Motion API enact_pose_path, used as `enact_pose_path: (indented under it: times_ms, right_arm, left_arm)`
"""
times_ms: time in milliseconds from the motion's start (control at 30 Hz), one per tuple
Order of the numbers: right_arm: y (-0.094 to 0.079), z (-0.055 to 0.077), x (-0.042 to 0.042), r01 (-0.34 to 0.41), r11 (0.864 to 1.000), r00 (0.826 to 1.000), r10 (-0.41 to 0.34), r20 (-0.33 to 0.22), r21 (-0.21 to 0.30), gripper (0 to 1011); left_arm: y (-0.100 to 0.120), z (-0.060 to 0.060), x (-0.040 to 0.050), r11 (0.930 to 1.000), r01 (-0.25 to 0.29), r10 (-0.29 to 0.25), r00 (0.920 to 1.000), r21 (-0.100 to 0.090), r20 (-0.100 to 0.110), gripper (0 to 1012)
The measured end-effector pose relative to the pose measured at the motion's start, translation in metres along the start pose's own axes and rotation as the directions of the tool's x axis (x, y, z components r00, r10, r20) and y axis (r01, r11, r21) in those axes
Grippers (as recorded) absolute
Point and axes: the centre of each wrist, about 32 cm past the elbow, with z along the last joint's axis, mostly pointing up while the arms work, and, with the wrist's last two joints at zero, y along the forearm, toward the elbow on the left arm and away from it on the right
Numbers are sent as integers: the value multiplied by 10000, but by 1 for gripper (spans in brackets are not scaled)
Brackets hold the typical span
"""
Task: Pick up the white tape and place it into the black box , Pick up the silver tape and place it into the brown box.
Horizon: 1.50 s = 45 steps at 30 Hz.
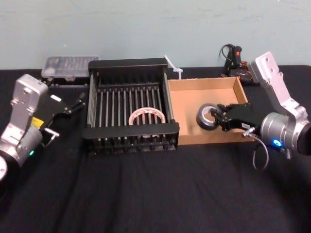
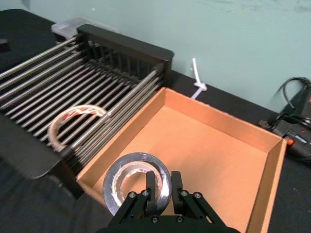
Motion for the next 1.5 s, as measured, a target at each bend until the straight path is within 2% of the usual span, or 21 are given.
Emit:
enact_pose_path:
  times_ms: [367,533,900,1067,1167,1267,1500]
  right_arm:
    - [162,38,48,720,9974,9972,-722,-213,-70,199]
    - [189,26,61,829,9965,9959,-831,-358,-76,199]
    - [184,29,59,821,9966,9961,-823,-316,-78,200]
    - [183,30,57,810,9967,9962,-812,-307,-78,322]
    - [183,30,56,805,9967,9963,-807,-306,-78,458]
    - [182,29,55,800,9968,9963,-802,-306,-82,513]
    - [181,30,54,789,9968,9964,-791,-298,-83,757]
  left_arm:
    - [0,0,0,10000,0,0,10000,0,0,1001]
    - [0,0,0,10000,0,0,10000,0,0,1001]
    - [0,0,0,10000,0,0,10000,0,0,1001]
    - [0,0,0,10000,0,0,10000,0,0,1001]
    - [0,0,0,10000,0,0,10000,0,0,1001]
    - [0,0,0,10000,-1,1,10000,0,0,1001]
    - [0,0,0,10000,0,0,10000,0,0,1001]
